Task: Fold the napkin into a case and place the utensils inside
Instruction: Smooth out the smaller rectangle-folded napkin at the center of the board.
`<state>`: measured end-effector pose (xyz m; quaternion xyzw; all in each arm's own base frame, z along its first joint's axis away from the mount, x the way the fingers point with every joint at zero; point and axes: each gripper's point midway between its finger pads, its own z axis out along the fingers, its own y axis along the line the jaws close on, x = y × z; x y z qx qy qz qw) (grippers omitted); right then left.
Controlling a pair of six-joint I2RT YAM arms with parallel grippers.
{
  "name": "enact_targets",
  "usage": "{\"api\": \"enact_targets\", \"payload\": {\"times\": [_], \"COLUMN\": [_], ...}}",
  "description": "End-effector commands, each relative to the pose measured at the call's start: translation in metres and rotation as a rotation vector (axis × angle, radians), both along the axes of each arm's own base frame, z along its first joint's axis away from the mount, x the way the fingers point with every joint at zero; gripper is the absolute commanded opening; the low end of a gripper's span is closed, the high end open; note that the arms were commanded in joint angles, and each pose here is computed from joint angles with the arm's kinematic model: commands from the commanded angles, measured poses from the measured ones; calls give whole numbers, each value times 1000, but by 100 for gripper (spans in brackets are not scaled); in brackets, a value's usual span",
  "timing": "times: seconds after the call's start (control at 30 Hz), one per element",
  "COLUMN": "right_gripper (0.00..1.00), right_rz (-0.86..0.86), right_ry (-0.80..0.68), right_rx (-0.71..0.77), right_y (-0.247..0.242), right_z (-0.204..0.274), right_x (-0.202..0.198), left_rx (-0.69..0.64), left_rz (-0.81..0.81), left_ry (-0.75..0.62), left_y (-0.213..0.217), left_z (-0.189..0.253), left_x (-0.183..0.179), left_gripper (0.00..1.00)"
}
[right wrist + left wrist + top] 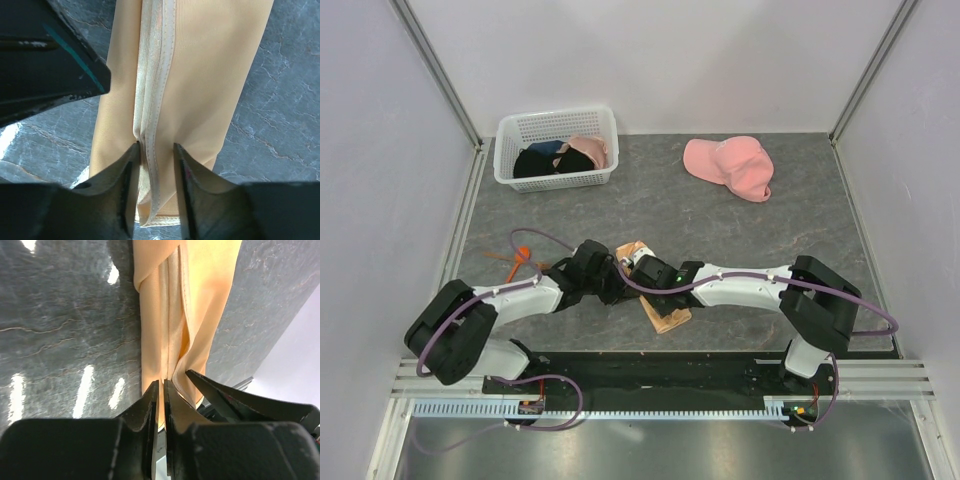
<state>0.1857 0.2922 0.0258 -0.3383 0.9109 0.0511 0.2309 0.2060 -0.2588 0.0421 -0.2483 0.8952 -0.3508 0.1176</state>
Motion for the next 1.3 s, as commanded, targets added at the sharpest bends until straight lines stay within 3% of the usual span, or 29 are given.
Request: {"api": "enact_targets", "payload": {"times": [0.0,0.37,0.83,1.27], "right_gripper": [36,0,0,0], "right_rz": [-17,-27,-39,-63], "right_ry": [-46,-44,39,158], "right_rx": [-1,27,155,184], "right_y": [3,8,27,28], "right_z": [8,14,50,-6], "right_x": [7,6,-8,-31], "left_rx": [-88,-39,20,13], "left_rz": [4,-11,4,40], "left_ry": [-34,22,81,31], "left_y": [-19,-17,-7,2], "left_z": [24,-3,-38,-26], "left_x": [17,12,-6,-10], "left_gripper": [13,11,6,5]}}
